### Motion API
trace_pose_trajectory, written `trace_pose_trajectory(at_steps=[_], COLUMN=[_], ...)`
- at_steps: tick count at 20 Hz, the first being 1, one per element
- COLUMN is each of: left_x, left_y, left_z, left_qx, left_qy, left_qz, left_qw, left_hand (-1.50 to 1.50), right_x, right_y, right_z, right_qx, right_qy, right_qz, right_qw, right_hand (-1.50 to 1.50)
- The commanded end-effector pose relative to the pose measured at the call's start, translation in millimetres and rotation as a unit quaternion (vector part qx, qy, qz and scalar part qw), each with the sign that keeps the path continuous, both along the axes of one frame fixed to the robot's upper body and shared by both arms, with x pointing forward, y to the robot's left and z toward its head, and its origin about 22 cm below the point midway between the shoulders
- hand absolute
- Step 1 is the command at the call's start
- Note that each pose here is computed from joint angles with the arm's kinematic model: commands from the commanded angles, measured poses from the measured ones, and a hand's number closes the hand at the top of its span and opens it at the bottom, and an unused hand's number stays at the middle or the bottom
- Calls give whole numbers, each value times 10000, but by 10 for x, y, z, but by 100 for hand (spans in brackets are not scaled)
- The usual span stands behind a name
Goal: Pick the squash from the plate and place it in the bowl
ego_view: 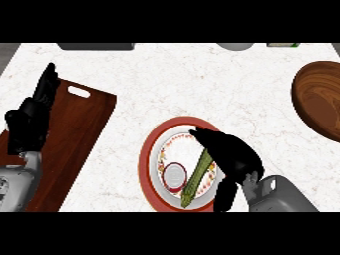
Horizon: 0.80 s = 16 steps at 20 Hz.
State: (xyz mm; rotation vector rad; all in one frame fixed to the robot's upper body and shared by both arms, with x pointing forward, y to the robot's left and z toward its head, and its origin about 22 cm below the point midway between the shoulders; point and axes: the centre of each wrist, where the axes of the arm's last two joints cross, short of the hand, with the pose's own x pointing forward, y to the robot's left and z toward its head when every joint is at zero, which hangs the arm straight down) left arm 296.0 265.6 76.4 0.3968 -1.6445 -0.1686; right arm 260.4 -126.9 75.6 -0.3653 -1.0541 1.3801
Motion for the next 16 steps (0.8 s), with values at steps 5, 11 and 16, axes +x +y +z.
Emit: trace_pose_trajectory(at_steps=[5, 11, 16], left_x=[76, -89, -110], left_y=[52, 34, -27], left_z=[196, 76, -14], left_qx=[-24, -84, -17], left_qy=[3, -1, 24], left_qz=[-82, -64, -42], left_qw=[10000, 9999, 10000], left_hand=[0, 0, 0], right_x=[258, -18, 225], right_y=[-75, 316, 83], right_z=[-335, -667, -770], right_qx=[23, -75, -310], right_qy=[173, 185, -215], right_qz=[-5, 80, 603], right_qw=[9998, 9998, 9975], right_hand=[-150, -150, 150])
